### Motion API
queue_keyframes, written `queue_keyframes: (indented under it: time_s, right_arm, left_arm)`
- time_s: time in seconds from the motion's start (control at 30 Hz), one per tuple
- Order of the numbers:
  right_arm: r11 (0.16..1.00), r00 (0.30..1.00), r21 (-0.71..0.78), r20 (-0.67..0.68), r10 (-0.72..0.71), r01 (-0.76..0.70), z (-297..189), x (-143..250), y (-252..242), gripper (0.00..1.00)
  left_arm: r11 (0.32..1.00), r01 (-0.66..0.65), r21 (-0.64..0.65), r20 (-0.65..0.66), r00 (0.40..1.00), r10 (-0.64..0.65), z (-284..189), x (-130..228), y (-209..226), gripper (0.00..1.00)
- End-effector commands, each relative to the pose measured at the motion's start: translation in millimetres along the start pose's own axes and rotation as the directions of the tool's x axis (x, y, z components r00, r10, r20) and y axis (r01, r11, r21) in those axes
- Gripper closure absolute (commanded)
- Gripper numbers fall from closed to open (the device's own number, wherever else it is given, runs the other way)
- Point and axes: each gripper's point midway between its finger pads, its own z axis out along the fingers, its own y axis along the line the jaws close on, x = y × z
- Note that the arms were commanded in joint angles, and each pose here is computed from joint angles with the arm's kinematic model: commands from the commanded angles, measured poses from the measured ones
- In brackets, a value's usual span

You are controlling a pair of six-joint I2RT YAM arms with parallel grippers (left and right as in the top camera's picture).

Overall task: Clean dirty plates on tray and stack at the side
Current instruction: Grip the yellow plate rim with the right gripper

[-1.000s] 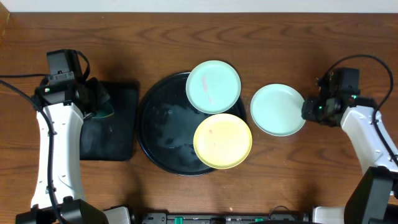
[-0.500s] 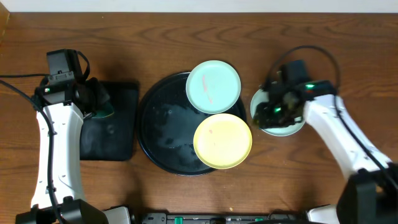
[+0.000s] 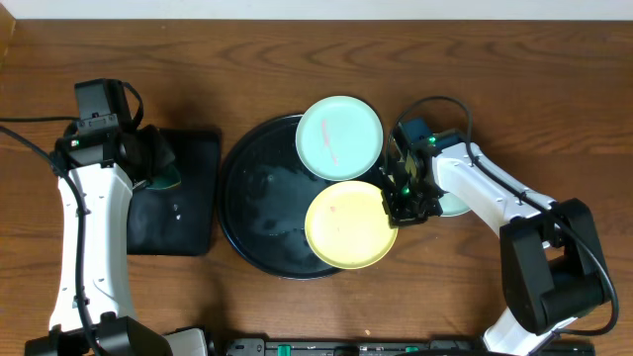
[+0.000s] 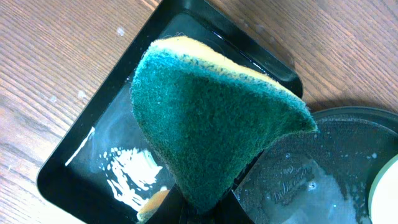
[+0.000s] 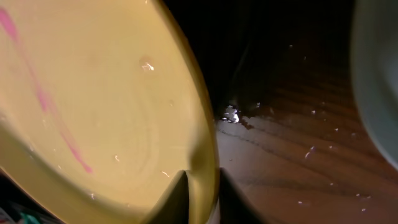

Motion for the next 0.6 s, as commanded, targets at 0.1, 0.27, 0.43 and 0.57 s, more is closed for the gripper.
queue_keyframes:
  time_s: [0.1,0.27,0.43,0.57]
  right_arm:
    - [0.996,0.993,-0.030,0.083,-0.080,0.083,-20,-8,29,0.99]
    - [0.994,0.978,-0.089,0.204,-0.050,0.070,-24,-31,74,0.99]
    - [0.991,0.949,-0.132,0.315,0.008,0.036,-16,-60,106,0.99]
    - [0.991,0.958,-0.134,0.286,0.023,0.016,11,-60,121,0.99]
  left_arm:
    - [1.000,-0.019,-0.009,0.017,1.000,0.019,-4,-4,2,0.92]
    - [1.000,-0.019,-0.009,0.016,1.000,0.019,-3,-4,2,0.93]
    - [1.000,-0.020,-0.010,0.011,1.000,0.020,-3,-3,2,0.93]
    - [1.000,-0.020,-0.013,0.005,1.000,0.020,-2,-1,3,0.93]
